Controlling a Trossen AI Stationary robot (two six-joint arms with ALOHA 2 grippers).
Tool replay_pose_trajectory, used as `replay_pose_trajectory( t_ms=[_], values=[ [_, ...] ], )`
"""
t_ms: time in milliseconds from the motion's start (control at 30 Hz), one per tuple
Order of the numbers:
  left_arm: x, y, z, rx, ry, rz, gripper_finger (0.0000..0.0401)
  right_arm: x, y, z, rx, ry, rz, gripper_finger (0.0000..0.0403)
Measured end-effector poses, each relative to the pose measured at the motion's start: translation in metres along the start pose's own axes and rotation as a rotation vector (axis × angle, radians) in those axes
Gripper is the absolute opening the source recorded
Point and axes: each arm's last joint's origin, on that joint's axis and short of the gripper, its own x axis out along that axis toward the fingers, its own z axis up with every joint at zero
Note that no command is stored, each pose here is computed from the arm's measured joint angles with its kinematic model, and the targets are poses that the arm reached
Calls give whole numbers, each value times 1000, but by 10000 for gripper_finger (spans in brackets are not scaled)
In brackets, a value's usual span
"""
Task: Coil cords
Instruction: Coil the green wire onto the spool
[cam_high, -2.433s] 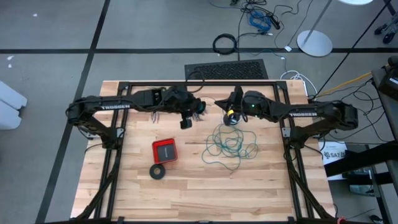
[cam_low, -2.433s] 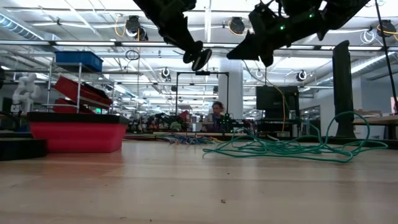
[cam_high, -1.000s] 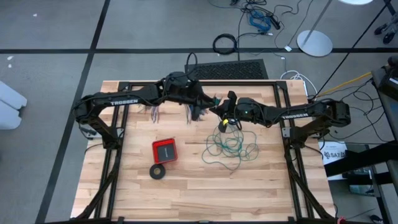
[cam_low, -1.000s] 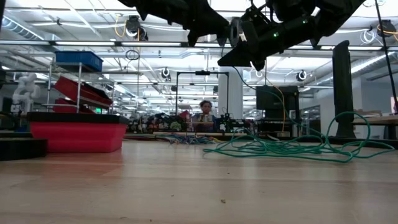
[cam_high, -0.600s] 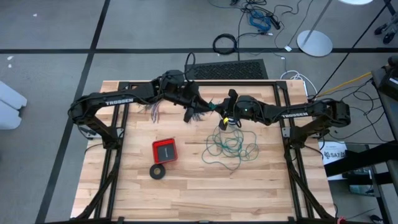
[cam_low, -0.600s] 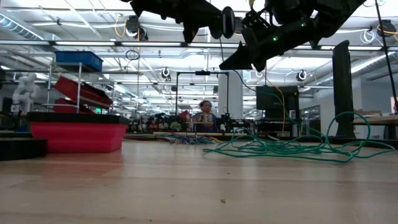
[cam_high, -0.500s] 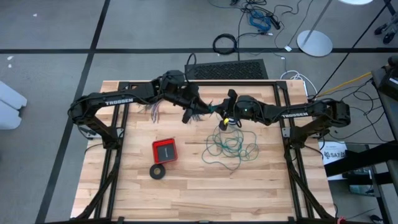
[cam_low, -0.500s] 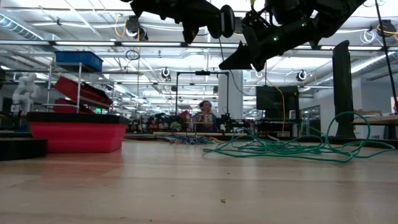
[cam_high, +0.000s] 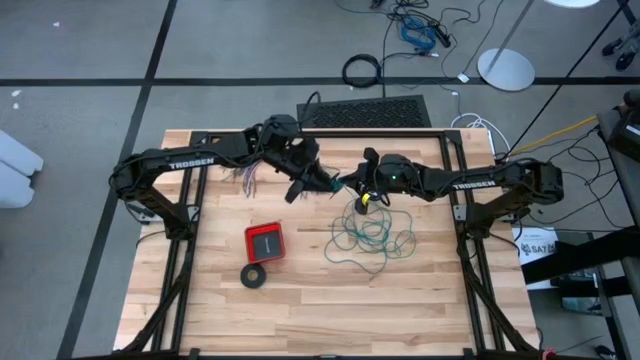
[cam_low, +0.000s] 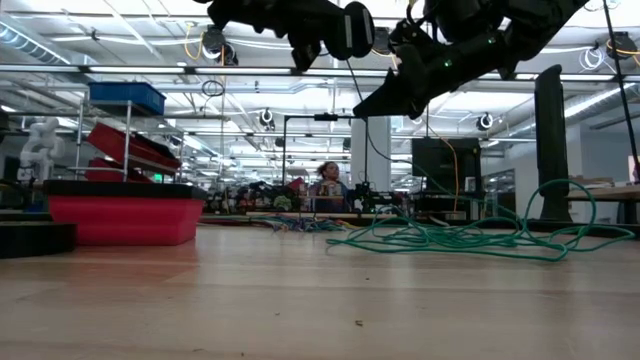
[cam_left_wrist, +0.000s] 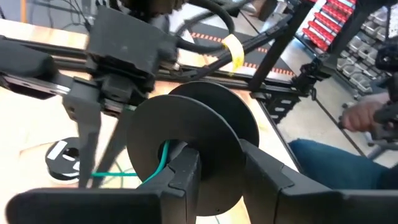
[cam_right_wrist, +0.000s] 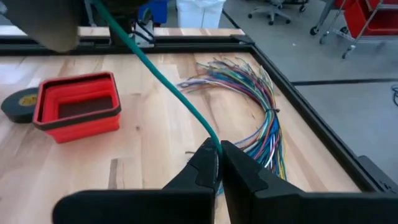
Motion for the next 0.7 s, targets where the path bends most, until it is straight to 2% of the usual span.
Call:
replay_pose_trajectory(
  t_ms=[433,700],
  values=[
    [0,-2,-8,-47,68,-42,98,1,-3,-5,3,40,-21,9],
    [-2,-2,-21,-75,175,-39,98,2,-2,-7,9,61,-17,9]
  ],
)
